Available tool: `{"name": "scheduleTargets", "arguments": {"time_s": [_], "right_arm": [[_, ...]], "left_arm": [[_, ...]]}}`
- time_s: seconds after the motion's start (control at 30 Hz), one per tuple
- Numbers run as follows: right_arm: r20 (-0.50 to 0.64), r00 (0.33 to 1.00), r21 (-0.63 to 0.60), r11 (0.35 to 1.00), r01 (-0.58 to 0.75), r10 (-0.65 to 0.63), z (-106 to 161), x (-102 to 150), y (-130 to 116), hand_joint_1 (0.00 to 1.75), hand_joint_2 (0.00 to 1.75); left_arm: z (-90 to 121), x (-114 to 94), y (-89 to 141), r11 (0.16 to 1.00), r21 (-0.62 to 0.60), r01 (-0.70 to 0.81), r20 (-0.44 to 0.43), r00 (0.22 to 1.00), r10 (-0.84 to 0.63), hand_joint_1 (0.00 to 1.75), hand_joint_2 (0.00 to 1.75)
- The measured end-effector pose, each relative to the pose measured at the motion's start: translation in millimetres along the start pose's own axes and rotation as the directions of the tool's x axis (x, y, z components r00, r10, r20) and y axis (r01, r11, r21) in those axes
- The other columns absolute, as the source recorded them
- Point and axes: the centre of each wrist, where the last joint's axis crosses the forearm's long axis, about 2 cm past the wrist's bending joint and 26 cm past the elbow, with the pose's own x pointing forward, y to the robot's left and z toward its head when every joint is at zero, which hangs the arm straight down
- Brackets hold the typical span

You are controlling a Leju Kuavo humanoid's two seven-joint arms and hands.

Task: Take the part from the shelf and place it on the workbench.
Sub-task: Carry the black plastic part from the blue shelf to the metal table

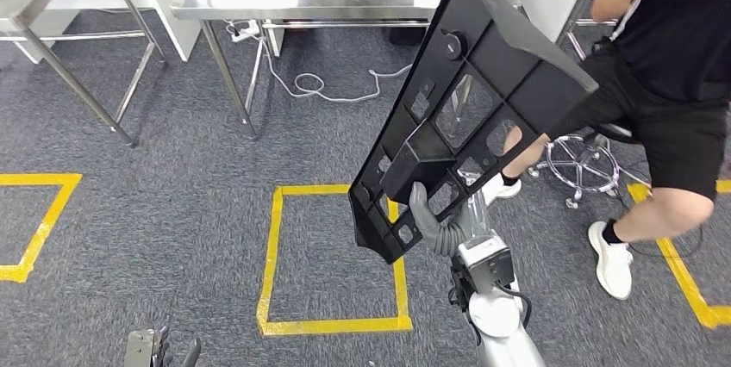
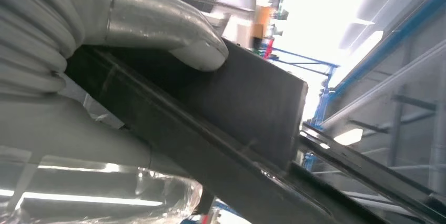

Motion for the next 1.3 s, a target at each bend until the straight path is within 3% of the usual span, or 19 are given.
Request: {"name": "scheduleTargets", "arguments": {"time_s": [0.33, 1.3], "right_arm": [[-0.023, 0.999, -0.050, 0.998, -0.028, 0.027, 9.5, -3.8, -8.3, 1.75, 1.75], [-0.002, 0.995, -0.073, 0.992, -0.102, 0.102, 4.3, -1.2, -14.1, 1.75, 1.75]], "left_arm": [[2.4, -3.1, 4.0, 1.000, 0.007, -0.001, -0.006, 1.000, 0.001, 0.00, 1.75], [3.8, -4.0, 2.2, 1.000, 0.011, -0.026, -0.005, 1.000, 0.026, 0.00, 1.75]]}}
